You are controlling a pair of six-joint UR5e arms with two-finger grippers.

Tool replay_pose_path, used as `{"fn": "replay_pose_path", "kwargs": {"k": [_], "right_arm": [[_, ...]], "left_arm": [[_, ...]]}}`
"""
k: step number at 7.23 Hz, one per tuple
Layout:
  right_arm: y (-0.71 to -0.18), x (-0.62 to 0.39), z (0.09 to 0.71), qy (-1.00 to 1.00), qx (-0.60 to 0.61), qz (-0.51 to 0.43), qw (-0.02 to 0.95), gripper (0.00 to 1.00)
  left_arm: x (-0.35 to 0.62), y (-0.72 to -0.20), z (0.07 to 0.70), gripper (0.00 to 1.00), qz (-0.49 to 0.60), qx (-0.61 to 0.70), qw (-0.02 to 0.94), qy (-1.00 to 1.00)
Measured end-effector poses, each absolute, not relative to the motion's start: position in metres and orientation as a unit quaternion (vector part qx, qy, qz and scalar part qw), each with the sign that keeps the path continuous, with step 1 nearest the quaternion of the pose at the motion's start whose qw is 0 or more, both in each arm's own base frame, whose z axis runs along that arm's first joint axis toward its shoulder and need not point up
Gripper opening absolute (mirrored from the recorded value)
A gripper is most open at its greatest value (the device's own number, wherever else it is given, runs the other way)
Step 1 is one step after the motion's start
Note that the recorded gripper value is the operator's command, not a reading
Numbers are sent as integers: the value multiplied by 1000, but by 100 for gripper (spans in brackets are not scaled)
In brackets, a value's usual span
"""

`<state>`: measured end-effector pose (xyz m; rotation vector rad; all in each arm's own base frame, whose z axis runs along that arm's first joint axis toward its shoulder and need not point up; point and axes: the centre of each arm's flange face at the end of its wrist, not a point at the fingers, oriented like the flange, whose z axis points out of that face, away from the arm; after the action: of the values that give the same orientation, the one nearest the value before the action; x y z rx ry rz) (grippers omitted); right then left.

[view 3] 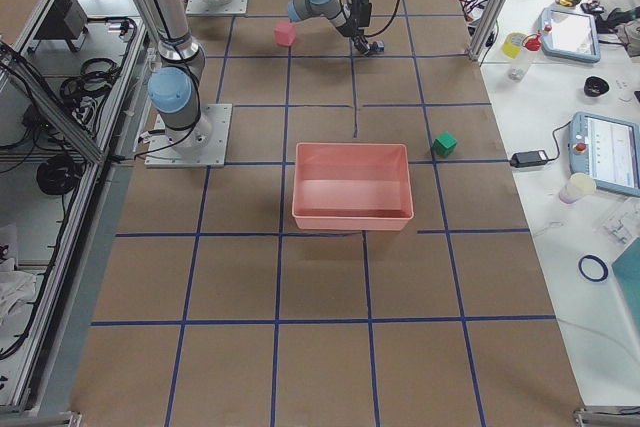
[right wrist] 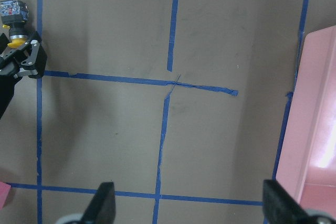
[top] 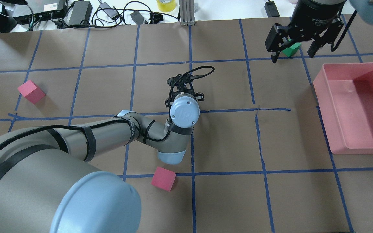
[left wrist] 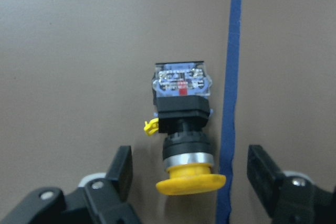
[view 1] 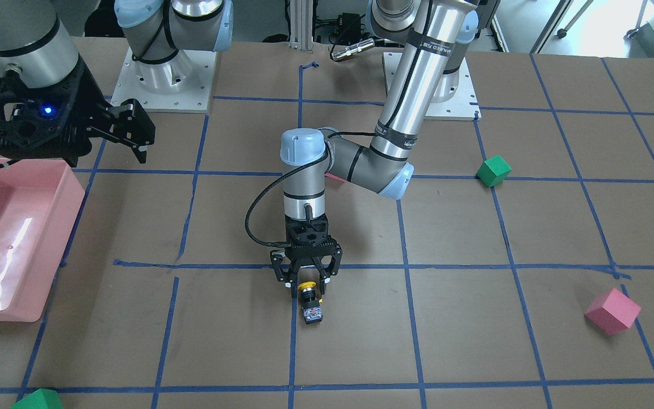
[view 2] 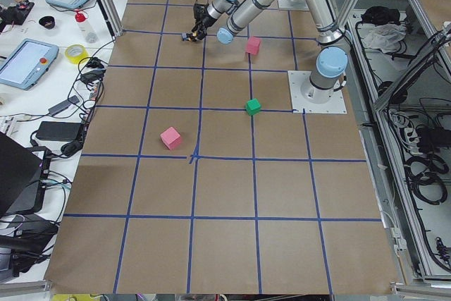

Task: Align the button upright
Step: 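Lower the left gripper over the lying button and grasp its yellow cap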

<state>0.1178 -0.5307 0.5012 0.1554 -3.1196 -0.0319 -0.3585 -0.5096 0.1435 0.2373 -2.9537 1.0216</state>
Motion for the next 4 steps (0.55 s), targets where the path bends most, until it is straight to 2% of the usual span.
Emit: {"fn": "replay_pose_path", "kwargs": {"k": [4], "right_arm": [[-530, 118, 500, -999, 50, -12, 9, 100]], "left_arm": [[-360, -511, 173, 10, 341, 70, 13, -937]]}}
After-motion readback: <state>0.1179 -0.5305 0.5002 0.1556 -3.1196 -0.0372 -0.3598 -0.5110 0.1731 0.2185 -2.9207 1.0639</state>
